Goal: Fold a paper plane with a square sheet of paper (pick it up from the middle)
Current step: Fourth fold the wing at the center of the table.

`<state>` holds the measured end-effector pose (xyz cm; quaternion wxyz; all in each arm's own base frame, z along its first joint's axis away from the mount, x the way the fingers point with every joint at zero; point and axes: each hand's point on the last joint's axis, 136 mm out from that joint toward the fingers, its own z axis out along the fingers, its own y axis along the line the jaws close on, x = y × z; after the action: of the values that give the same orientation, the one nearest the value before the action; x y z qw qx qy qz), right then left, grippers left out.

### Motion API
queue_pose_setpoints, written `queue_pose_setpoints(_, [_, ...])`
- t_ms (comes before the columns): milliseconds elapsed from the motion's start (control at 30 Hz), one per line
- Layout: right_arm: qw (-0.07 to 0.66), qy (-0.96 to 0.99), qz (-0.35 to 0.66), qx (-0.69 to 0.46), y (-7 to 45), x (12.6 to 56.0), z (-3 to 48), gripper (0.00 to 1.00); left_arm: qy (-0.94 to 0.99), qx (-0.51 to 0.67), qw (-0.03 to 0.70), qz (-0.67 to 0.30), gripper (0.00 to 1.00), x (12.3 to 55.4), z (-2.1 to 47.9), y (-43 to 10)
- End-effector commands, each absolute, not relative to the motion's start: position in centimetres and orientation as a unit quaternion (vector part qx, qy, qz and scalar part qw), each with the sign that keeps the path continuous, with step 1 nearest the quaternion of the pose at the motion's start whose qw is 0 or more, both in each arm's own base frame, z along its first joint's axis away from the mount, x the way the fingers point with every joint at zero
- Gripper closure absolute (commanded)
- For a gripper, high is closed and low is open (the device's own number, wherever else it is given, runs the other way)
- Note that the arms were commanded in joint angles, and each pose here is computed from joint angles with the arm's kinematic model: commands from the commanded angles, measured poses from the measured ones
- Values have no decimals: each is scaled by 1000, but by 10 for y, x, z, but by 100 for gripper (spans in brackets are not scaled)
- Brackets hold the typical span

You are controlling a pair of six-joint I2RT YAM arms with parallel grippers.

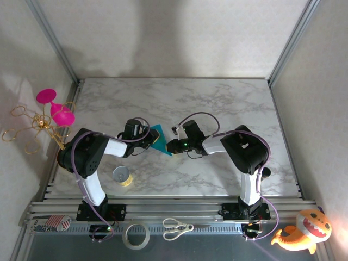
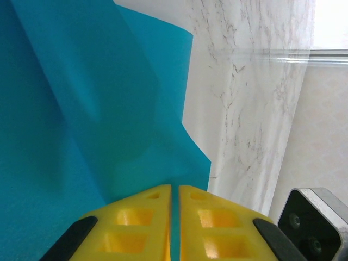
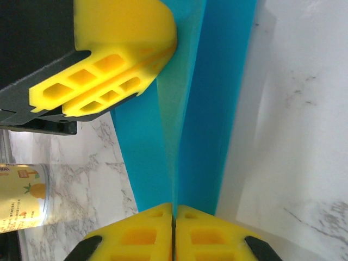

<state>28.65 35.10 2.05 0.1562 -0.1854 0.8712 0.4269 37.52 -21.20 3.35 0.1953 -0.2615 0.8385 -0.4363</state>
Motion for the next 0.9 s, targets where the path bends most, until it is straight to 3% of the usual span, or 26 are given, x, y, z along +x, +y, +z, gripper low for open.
queue_pose_setpoints(0, [59,931,331,-139,307,256,-57,90,838,-262,202,-435,88,382,34,-210])
queue_pose_setpoints(867, [19,940,314,-134,302,247,-75,93,846,-254,205,-422,88,387,26,-208])
